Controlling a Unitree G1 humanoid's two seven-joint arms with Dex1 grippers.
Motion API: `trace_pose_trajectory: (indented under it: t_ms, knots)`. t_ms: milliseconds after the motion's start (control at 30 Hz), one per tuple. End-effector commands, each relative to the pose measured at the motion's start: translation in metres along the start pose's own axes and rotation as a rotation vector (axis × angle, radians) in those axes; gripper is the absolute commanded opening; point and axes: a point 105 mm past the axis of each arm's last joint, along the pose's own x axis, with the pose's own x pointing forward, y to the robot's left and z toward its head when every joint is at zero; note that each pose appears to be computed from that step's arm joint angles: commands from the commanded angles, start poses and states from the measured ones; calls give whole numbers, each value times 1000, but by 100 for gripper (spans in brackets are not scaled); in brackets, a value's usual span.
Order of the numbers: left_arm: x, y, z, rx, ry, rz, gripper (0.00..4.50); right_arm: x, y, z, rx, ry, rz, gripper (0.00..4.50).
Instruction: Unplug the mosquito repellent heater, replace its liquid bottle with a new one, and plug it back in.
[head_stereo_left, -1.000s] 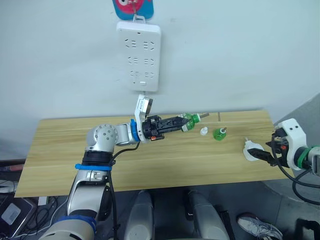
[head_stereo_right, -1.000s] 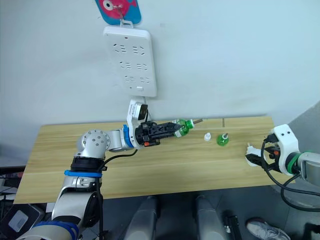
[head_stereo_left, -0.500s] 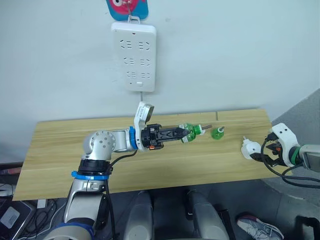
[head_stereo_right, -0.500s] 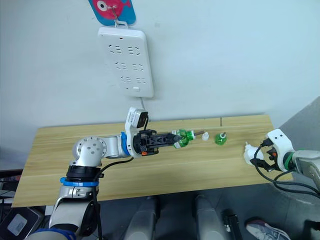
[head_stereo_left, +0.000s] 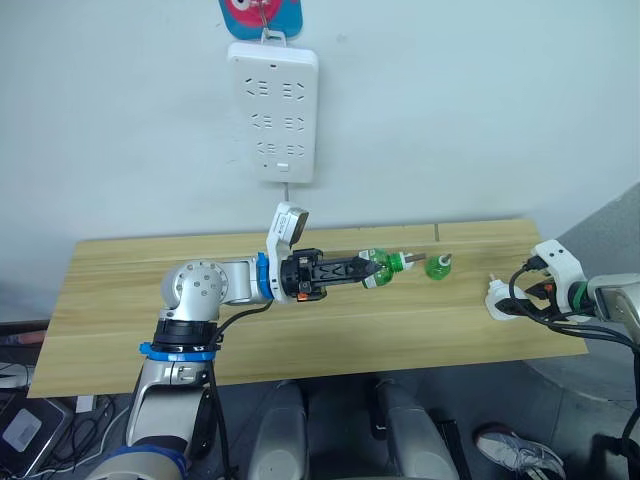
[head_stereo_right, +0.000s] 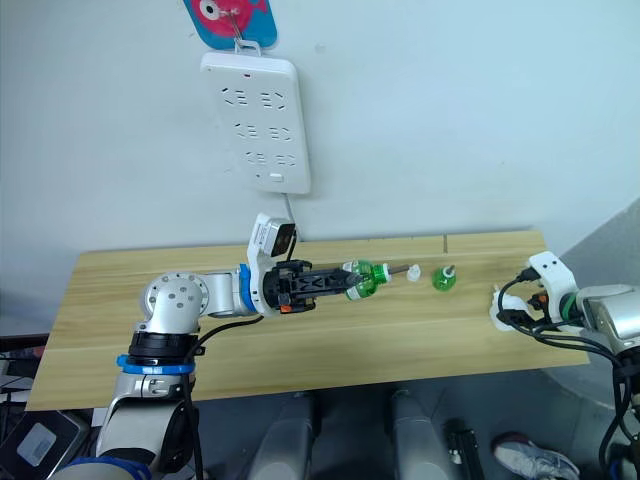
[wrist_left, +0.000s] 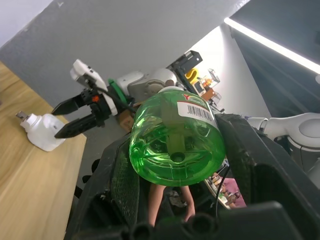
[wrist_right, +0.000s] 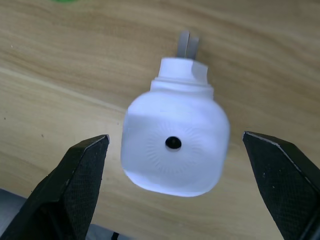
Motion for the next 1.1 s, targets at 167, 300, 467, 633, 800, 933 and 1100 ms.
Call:
trace_pose_trajectory:
  t_ms: [167, 300, 467, 633, 800, 933, 1100]
  knots:
    - [0, -14, -2, 20, 19, -48, 231, 4, -2, 1, -30, -6, 35, 445]
    - [-1, -15, -5, 19, 34, -46, 231, 8, 0, 1, -31, 3, 58, 445]
    - [-2, -16, -6, 20, 35, -47, 231, 14, -5, -1, -21, 10, 54, 445]
    - [-6, -14, -8, 19, 40, -37, 231, 15, -12, -5, -8, 14, 39, 445]
    - [-7, -13, -9, 20, 41, -35, 231, 15, -13, -5, -8, 10, 40, 410]
    - [-6, -12, -11, 21, 47, -39, 231, 14, -11, -5, -12, 1, 54, 304]
    - [-7, -11, -13, 24, 56, -40, 231, -3, -13, -1, -19, -14, 59, 299]
